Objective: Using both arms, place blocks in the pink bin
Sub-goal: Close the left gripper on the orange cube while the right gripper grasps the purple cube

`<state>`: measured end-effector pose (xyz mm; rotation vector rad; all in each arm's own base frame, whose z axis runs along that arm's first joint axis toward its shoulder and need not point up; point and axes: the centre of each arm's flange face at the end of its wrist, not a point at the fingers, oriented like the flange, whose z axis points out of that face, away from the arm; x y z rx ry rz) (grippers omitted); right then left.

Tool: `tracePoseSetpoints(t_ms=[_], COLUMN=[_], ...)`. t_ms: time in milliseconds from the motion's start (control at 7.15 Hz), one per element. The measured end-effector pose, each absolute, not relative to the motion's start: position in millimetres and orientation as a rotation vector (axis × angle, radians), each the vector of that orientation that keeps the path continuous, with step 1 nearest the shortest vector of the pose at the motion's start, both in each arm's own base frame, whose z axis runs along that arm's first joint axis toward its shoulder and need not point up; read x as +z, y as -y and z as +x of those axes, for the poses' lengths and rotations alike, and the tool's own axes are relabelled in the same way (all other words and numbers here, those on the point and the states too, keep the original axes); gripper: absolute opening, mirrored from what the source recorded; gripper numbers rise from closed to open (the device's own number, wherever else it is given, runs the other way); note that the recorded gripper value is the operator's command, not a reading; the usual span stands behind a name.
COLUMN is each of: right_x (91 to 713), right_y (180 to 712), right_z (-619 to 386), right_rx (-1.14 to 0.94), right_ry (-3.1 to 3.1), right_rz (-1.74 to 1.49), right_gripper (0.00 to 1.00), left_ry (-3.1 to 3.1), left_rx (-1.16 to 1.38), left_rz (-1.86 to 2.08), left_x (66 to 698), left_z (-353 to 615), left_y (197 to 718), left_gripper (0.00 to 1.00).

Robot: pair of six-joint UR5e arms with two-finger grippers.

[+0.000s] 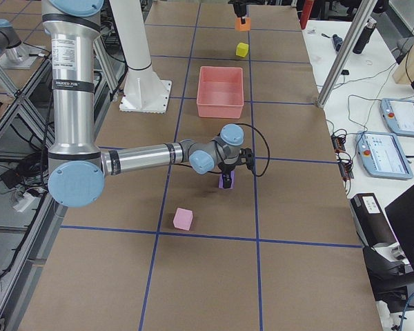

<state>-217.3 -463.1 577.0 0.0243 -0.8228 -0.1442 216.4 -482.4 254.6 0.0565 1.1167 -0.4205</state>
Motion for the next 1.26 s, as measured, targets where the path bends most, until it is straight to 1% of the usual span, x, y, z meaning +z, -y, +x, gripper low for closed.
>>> tracePoseSetpoints(t_ms=[420, 560, 700, 840, 1259], right_x=[586, 587, 588, 588, 570], right_y=[470, 472, 473, 473, 477], right_z=[-235, -238, -240, -239, -230], right_rx=[-0.157, -0.159, -0.159, -0.157, -0.149], right_ry=[0.812, 0.811, 0.81, 0.811, 0.826], right_rz=[0.004, 0.001, -0.001, -0.001, 0.037], right_gripper=[1.0, 0.94, 0.28, 0.0, 0.0], left_ry=[-1.117, -1.12, -1.129, -1.145, -1.209], left_rx=[-0.415, -0.412, -0.417, -0.427, -0.527], left_rz=[0.057, 0.051, 0.039, 0.021, -0.091], left_x=[254, 252, 245, 235, 185], left_z=[220, 226, 232, 242, 292], left_y=[481, 479, 477, 474, 455], left_gripper=[0.0, 0.0, 0.0, 0.0, 0.0])
